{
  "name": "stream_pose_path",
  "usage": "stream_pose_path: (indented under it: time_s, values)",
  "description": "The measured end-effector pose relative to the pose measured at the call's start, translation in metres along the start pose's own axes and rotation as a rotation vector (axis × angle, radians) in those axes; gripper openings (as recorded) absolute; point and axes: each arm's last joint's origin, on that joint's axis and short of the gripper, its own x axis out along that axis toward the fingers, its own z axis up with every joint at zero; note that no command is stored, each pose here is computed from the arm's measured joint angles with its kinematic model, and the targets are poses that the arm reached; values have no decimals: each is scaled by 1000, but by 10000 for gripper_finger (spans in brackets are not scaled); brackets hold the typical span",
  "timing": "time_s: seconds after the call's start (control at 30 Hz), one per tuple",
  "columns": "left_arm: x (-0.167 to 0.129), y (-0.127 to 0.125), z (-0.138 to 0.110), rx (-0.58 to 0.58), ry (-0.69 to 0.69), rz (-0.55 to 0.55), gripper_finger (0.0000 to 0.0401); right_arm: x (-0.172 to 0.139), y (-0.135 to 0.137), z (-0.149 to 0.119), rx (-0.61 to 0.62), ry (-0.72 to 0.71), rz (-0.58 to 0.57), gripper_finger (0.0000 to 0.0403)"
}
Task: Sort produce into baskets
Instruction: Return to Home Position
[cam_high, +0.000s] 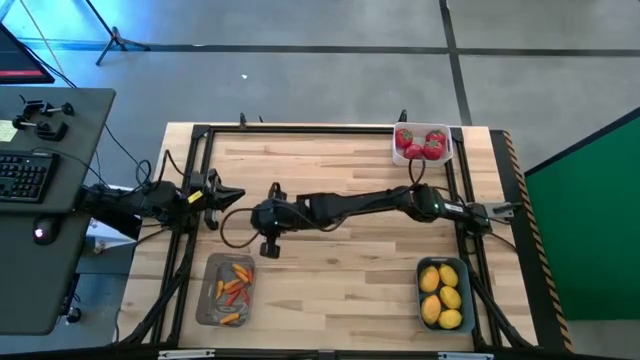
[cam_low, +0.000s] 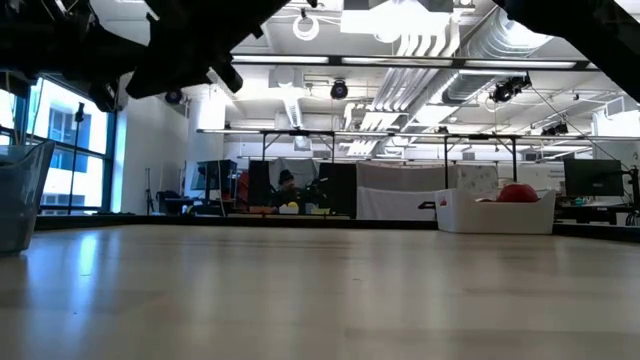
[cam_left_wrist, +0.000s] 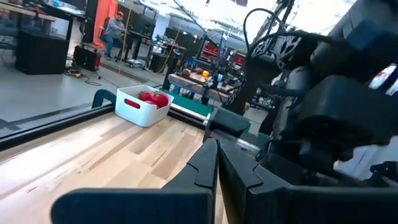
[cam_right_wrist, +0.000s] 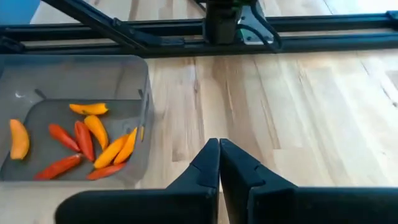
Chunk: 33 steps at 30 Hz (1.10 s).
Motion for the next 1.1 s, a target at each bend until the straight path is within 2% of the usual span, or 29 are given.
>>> stream_pose_path:
  time_s: [0.17,0.33,0.43,0.53,0.6,0.73,0.93,1.1]
  values:
    - [0,0,0,2,2,12,0,1,1,-1,-21,2,65,0]
    - [0,1,0,10,-2,21,0,22,4,-29,6,34,105,0]
    - [0,1,-1,10,1,22,0,20,2,-40,21,31,105,0]
    - [0,1,-1,21,6,20,0,0,-7,-38,49,-42,103,0]
    - [0,1,-1,23,8,21,0,-13,-15,-46,63,-65,91,0]
    - [0,1,-1,41,11,25,0,-45,-32,-73,90,-55,40,0]
    - [0,2,-5,64,43,41,0,-109,-55,-103,118,-132,13,0]
    - [-1,5,-7,82,60,105,0,-160,-72,-137,124,-201,0,0]
